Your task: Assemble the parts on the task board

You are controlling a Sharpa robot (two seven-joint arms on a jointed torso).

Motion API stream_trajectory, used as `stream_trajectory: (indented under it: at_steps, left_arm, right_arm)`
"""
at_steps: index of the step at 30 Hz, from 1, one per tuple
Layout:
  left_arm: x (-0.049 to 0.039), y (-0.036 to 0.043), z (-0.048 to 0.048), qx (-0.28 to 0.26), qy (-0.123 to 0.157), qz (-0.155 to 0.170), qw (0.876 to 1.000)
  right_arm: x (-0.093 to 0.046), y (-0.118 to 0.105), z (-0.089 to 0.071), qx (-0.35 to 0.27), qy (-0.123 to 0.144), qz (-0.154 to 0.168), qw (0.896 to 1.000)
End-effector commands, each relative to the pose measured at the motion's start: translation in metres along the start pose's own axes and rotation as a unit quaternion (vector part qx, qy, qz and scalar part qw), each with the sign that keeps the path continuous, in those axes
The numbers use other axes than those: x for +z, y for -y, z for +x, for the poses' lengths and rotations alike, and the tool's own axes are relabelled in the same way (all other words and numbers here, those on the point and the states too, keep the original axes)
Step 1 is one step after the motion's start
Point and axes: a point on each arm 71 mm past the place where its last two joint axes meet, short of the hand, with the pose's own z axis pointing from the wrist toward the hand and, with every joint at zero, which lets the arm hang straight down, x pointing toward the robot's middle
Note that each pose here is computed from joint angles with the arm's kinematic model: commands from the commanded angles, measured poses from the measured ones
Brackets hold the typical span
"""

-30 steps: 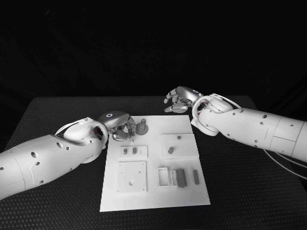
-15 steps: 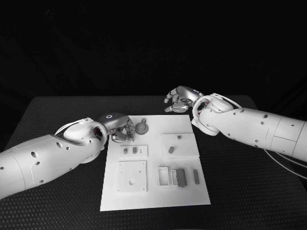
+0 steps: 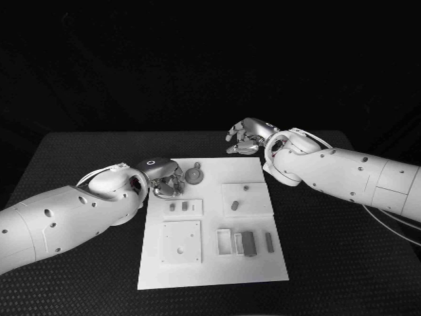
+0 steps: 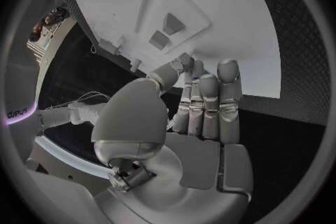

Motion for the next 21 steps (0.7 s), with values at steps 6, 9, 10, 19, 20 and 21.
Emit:
stream_trajectory:
  at_steps: [6,9,10,19,20,21]
  left_arm:
    - [0.0006,0.0021,0.0015,0.009,-0.012,0.004,1.0]
    - [0.0007,0.002,0.0021,0.009,-0.014,0.003,1.0]
    - [0.0008,0.0021,0.0024,0.01,-0.014,0.003,1.0]
    - [0.0029,0.0022,0.0078,0.017,-0.02,0.003,1.0]
    - [0.003,0.0022,0.0085,0.017,-0.021,0.003,1.0]
    - [0.0033,0.0026,0.0091,0.018,-0.022,0.004,1.0]
  right_arm:
    - [-0.0001,-0.0009,0.0006,-0.001,-0.003,-0.005,1.0]
    - [-0.0001,-0.0009,0.0006,-0.001,-0.003,-0.005,1.0]
    - [-0.0002,-0.0009,0.0006,-0.001,-0.003,-0.005,1.0]
    - [-0.0001,-0.0011,0.0007,-0.001,-0.003,-0.005,1.0]
    - [0.0,-0.0011,0.0007,-0.001,-0.003,-0.005,1.0]
    - [0.0,-0.0011,0.0007,-0.001,-0.003,-0.005,1.0]
